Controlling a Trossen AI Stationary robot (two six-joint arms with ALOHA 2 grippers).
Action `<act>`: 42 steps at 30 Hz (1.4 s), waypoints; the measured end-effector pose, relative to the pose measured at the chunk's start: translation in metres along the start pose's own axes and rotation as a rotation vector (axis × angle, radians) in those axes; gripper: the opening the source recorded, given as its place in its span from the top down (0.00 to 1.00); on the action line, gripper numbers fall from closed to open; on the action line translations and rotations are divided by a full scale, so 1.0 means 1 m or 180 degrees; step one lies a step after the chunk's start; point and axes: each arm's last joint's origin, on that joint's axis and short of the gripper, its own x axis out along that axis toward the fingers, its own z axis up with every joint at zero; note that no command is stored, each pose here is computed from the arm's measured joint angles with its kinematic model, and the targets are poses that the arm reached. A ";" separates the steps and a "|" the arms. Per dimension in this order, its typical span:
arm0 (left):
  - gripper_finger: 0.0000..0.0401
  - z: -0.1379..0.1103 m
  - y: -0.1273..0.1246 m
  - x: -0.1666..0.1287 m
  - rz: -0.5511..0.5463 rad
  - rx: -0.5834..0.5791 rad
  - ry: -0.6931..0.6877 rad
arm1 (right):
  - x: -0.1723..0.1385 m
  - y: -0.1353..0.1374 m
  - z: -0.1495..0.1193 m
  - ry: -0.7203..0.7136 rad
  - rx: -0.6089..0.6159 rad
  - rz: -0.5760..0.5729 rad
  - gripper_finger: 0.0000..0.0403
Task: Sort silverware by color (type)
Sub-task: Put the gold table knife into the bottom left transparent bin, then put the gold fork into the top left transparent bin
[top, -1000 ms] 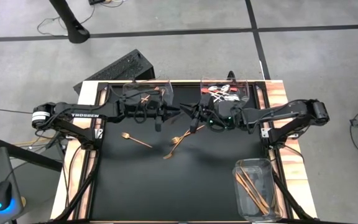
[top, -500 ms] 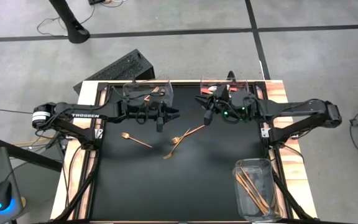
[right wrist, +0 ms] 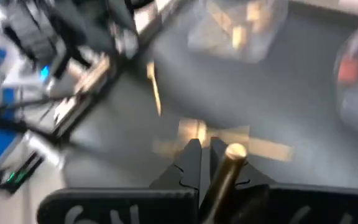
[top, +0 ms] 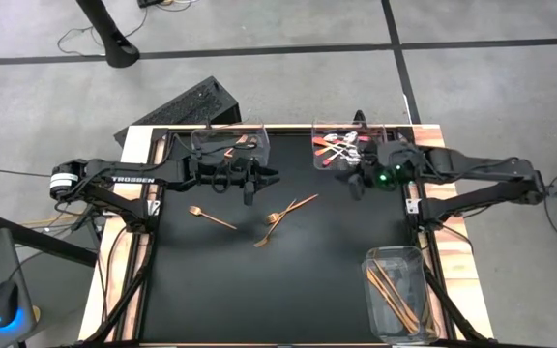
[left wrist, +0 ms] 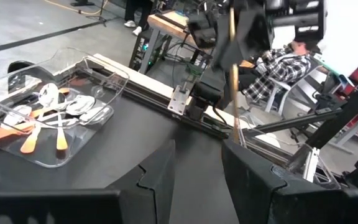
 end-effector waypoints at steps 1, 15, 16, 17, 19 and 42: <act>0.70 0.000 0.000 0.000 0.0000 0.0000 0.0000 | -0.002 -0.001 -0.005 0.0179 0.0086 0.0005 0.93; 0.70 -0.002 0.001 0.000 0.0041 0.0035 0.0066 | -0.026 0.032 -0.100 0.2105 0.0703 -0.0160 0.93; 0.70 -0.003 0.001 0.000 0.0049 0.0070 0.0081 | -0.029 0.035 -0.106 0.2184 0.0721 -0.0186 0.93; 0.70 -0.003 0.002 0.000 0.0053 0.0102 0.0093 | -0.030 0.038 -0.111 0.2246 0.0743 -0.0207 0.93; 0.70 -0.003 0.002 0.000 0.0053 0.0139 0.0097 | -0.033 0.044 -0.125 0.2399 0.0724 -0.0273 0.93; 0.70 -0.009 0.006 0.000 0.0310 0.0079 0.0234 | -0.009 0.065 -0.170 0.2263 0.0738 -0.0609 0.63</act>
